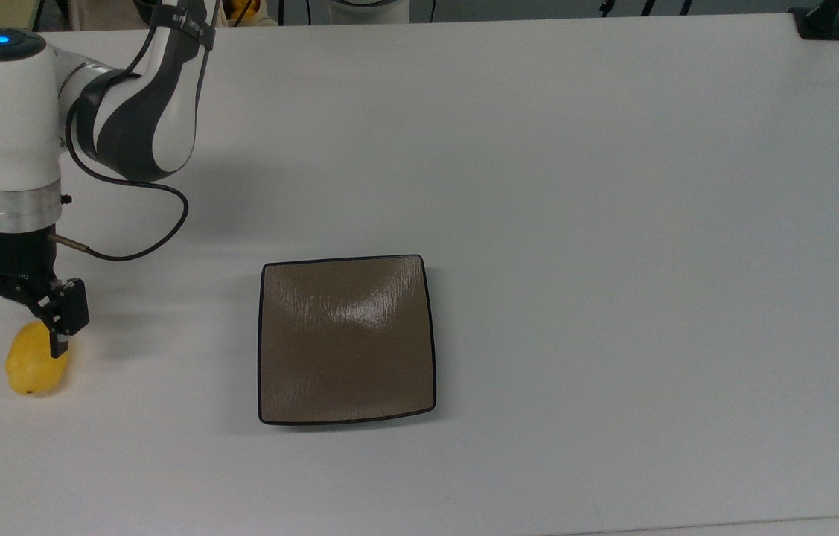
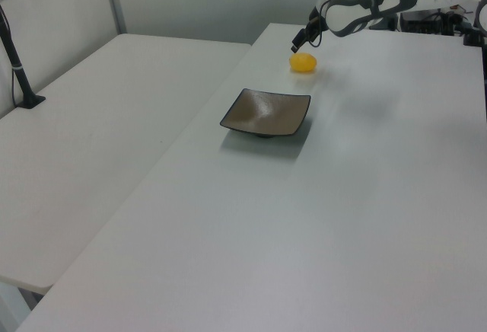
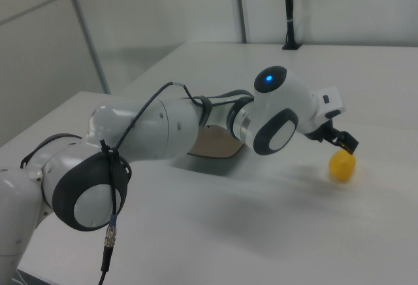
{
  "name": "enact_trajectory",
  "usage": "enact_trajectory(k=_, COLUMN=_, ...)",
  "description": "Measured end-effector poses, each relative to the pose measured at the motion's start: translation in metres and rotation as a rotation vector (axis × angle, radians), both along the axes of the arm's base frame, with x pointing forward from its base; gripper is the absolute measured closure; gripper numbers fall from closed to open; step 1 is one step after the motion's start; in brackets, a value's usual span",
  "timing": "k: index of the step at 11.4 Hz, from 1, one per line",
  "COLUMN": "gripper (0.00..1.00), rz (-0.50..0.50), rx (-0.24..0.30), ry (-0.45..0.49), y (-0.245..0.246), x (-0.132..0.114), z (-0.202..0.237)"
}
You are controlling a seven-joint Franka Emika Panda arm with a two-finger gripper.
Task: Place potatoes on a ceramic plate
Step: 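Close the gripper around the yellow potato, then lift the potato and carry it over the ceramic plate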
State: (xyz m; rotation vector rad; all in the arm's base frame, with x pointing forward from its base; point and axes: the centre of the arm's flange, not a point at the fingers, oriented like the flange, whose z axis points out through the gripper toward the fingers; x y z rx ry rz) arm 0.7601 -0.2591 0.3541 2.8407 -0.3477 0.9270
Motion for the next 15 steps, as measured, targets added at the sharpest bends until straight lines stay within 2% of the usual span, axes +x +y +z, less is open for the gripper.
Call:
enact_trajectory(k=7, gripper=0.0, rz=0.019, rx=-0.024, ry=0.016, y=-0.002, x=0.001, z=-0.056)
enact_trajectory(k=10, gripper=0.02, rz=0.019, rx=-0.029, ry=0.012, y=-0.002, x=0.002, z=-0.064)
enact_trajectory(k=12, gripper=0.35, rz=0.02, rx=-0.03, ry=0.01, y=-0.002, x=0.002, z=-0.063)
enact_trajectory(k=15, gripper=0.37, rz=0.04, rx=-0.045, ry=0.011, y=-0.003, x=0.003, z=-0.061)
